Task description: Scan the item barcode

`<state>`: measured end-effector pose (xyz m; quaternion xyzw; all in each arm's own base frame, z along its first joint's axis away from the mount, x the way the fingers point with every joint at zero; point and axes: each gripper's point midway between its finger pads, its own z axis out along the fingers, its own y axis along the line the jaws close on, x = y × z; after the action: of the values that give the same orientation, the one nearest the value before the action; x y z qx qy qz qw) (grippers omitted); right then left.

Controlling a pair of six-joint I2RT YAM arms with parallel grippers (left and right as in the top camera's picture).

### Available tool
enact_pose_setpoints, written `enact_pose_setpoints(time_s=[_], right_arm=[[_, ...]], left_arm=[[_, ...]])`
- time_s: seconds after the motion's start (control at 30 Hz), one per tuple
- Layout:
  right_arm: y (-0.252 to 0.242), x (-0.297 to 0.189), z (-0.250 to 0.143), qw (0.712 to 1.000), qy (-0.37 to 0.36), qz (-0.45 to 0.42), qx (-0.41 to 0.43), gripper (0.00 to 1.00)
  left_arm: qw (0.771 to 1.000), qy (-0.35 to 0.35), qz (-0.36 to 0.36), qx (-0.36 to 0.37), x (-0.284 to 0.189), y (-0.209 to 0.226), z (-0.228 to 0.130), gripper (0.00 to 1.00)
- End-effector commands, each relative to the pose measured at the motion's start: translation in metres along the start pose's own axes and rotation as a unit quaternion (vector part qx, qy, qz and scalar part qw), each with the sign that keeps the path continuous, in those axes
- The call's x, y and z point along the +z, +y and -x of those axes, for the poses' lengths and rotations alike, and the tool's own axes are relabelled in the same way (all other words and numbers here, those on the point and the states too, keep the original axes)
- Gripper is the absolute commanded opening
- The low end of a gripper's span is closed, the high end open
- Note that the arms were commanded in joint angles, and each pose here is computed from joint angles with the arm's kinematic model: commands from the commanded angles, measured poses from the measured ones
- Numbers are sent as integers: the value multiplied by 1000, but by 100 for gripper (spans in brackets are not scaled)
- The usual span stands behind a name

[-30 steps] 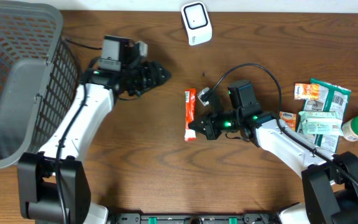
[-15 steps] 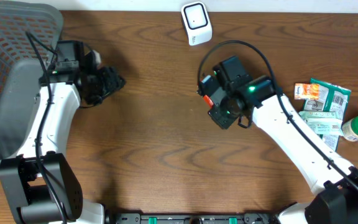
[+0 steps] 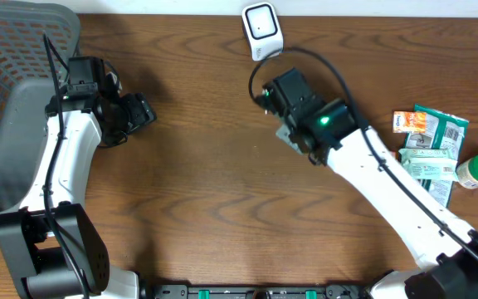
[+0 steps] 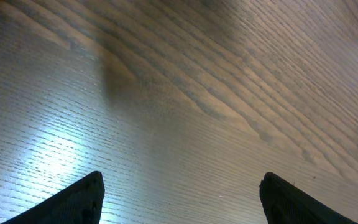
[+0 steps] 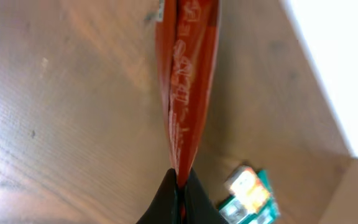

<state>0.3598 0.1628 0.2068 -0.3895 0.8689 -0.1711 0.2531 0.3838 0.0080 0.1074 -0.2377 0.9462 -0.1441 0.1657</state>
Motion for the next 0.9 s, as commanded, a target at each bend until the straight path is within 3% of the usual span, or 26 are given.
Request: enact_pose_setpoints(time_s=[0.0, 0.17, 0.33, 0.7, 0.87], right_arm=[[-42, -38, 26, 998, -42, -40, 20, 1], [-79, -77, 58, 995, -80, -56, 26, 1], [-92, -81, 85, 994, -89, -65, -9, 1], [-94, 7, 127, 992, -79, -82, -56, 1], [-109, 49, 140, 991, -89, -100, -27, 1]], left_arm=[[1000, -9, 16, -9, -2, 10, 4, 81], [1000, -9, 16, -9, -2, 10, 4, 82], [1000, -9, 16, -9, -2, 10, 4, 82], [1000, -9, 16, -9, -2, 10, 4, 82], [1000, -9, 16, -9, -2, 10, 4, 82]])
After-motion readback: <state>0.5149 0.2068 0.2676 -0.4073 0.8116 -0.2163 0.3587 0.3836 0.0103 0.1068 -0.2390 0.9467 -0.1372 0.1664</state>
